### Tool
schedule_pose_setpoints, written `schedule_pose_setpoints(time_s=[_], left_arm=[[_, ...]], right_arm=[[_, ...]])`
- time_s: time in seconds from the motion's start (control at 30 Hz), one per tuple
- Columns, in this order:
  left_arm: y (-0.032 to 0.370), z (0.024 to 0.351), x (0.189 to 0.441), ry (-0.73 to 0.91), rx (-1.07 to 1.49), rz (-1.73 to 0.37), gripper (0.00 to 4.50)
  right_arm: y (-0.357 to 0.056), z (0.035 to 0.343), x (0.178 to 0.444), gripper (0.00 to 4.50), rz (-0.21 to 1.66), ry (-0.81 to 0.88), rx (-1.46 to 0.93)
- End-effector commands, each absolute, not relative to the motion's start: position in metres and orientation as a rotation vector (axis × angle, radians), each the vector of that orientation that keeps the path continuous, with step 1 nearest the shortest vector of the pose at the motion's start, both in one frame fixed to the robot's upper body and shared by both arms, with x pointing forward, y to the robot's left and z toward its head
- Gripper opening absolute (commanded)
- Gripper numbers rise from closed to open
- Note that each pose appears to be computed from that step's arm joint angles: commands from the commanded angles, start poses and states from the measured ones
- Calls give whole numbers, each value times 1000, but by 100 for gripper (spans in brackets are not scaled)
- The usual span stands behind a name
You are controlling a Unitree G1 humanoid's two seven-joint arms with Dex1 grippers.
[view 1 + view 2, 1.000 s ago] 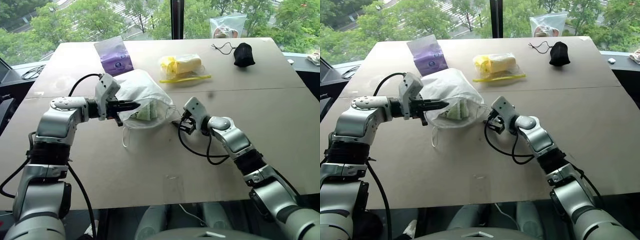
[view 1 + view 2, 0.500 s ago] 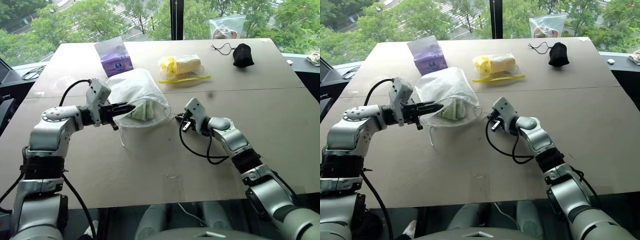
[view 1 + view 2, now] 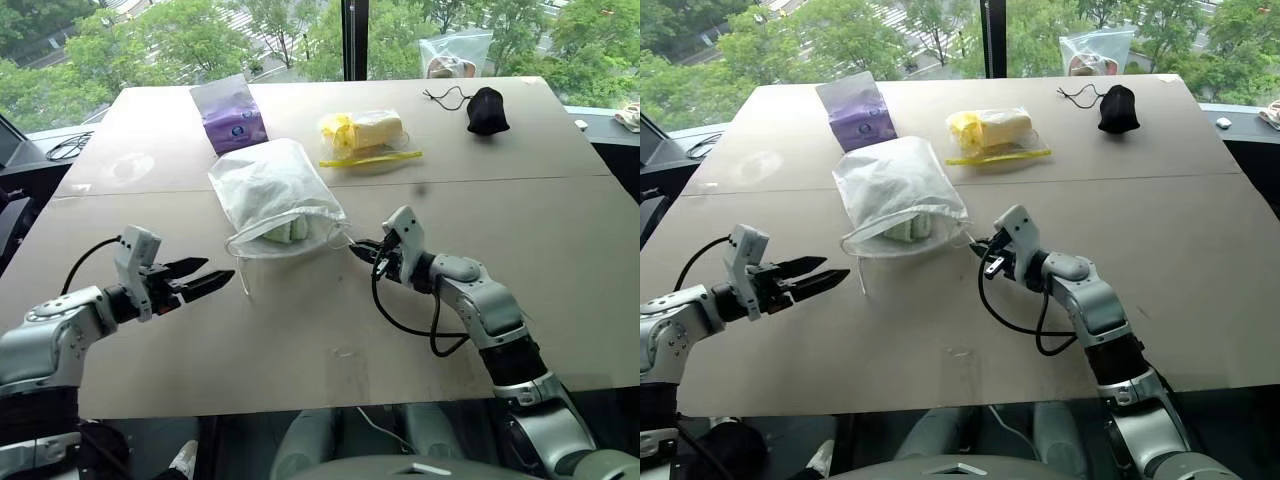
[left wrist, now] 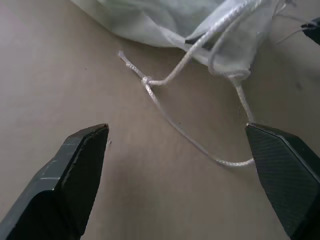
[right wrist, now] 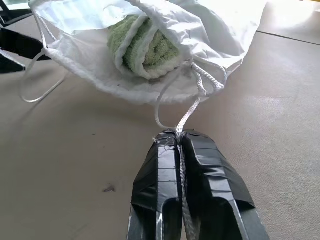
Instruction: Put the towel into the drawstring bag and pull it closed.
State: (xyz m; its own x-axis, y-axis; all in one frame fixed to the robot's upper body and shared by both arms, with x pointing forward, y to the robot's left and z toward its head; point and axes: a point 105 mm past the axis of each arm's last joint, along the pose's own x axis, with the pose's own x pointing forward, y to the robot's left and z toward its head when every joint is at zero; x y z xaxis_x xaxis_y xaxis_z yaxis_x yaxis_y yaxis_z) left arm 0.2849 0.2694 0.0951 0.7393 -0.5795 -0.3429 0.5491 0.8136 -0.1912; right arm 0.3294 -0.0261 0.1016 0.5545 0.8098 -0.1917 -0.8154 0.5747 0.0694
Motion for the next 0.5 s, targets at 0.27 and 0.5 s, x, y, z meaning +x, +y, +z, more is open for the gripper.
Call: schedule_pose_setpoints(time_s=[0.27,0.5], left_arm=[[260,91,300,298,150,-576,447],[253,99,301,281,89,-612,447]], right_arm=[[-34,117,324,0,948,171,-46],[-34,116,326,0,942,172,-59]])
